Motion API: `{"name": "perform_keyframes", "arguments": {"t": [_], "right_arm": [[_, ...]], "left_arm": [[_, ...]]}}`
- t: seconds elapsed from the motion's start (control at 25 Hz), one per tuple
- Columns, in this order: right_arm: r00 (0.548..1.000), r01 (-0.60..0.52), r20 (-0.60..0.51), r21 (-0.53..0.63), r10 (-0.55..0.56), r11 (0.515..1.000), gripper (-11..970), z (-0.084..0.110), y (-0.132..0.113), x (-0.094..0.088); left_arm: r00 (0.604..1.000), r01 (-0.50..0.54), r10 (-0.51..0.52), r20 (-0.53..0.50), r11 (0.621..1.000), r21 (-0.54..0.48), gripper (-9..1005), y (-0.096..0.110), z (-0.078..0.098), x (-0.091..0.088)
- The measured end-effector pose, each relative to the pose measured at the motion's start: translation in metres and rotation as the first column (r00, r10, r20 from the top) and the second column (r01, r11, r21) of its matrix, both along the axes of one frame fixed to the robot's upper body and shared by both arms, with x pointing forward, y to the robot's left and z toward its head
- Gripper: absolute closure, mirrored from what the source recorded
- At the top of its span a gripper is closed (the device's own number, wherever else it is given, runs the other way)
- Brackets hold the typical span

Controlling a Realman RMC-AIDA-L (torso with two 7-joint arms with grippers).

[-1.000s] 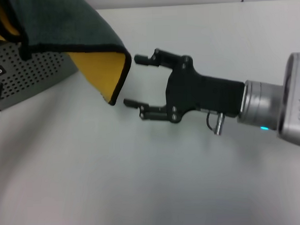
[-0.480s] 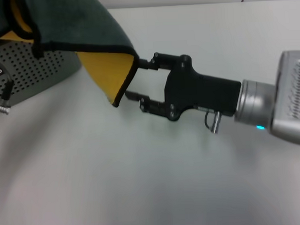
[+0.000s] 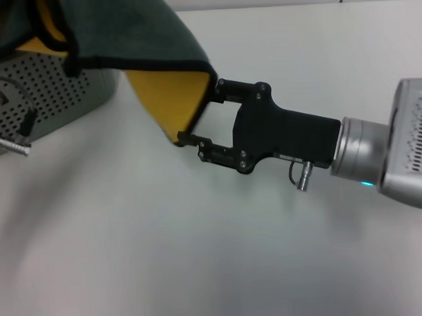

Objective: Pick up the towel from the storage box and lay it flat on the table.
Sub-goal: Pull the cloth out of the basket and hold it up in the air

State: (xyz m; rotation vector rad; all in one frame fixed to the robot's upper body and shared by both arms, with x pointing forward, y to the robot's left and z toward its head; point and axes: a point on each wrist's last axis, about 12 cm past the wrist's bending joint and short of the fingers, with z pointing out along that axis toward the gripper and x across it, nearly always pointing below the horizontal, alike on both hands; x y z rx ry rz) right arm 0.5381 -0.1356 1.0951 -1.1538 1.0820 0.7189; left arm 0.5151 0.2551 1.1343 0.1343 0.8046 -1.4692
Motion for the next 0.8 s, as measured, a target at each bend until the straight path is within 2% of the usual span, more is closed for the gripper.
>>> {"name": "perform_keyframes", "arguments": {"t": [0.28, 0.36, 0.52, 0.8], "right_arm": [[0.997, 0.068, -0.023, -0.046, -0.069, 0.997, 394, -0.004, 0.002, 0.011], [0.997, 0.072, -0.030, -0.049, -0.073, 0.996, 395, -0.006, 0.001, 0.010], [0.994, 0.094, -0.050, -0.057, -0.097, 0.994, 486, -0.014, -0.006, 0.004], [0.993, 0.114, -0.036, -0.067, -0.117, 0.991, 492, -0.021, -0.014, -0.004]], "left_arm": [[1.000, 0.025, -0.025, 0.002, 0.999, -0.020, 976, -0.002, 0.001, -0.001], [1.000, 0.019, -0.019, 0.002, 0.999, -0.029, 976, -0.002, 0.001, -0.002], [1.000, 0.005, -0.004, 0.005, 0.999, -0.034, 975, 0.001, 0.000, -0.003], [1.000, -0.003, 0.003, 0.002, 0.999, -0.032, 973, 0.002, -0.001, -0.004]]}}
